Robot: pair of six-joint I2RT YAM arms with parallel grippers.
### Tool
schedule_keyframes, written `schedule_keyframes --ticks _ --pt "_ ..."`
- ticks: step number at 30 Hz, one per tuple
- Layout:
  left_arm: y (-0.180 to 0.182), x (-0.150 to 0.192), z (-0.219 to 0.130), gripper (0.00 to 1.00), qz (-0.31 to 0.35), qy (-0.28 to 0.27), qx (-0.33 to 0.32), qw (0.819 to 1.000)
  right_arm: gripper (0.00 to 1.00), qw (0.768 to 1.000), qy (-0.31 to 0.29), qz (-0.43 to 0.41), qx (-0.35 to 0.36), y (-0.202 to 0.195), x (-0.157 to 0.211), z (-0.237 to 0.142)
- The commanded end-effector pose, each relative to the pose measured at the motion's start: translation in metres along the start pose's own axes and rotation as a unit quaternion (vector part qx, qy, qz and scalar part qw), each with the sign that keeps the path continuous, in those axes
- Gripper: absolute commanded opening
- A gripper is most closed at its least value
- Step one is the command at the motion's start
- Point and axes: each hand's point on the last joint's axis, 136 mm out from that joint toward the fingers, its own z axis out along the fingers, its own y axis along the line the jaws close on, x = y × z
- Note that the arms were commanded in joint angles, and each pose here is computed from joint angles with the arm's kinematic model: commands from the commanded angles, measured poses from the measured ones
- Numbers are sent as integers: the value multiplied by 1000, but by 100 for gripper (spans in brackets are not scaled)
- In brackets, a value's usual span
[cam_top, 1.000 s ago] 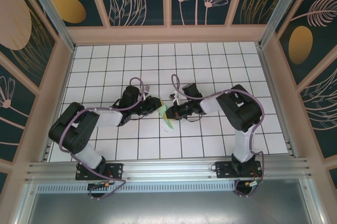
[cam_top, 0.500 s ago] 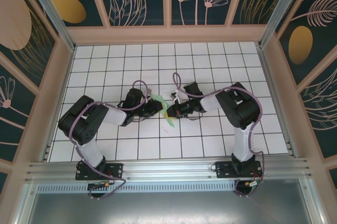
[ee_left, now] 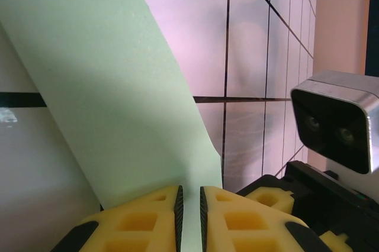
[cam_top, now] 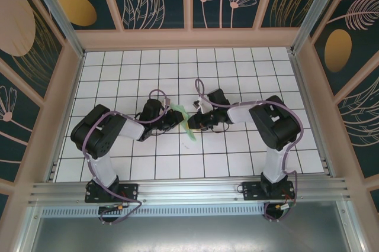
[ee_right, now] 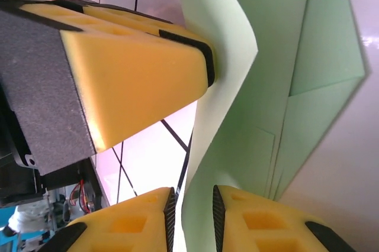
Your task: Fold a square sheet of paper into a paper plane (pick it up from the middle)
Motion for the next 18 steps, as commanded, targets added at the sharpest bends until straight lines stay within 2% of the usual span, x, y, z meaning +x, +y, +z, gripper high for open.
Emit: schedule_keyframes --ticks 1,11,18 --pt "-9 -9 2 20 4 -17 15 1000 27 999 0 -29 36 0 -1 -4" --pt "-5 -6 7 19 2 -5 9 1000 7 999 1 -26 33 -1 0 2" --pt "-6 -6 7 20 12 -1 3 1000 0 1000 10 -15 21 -8 1 6"
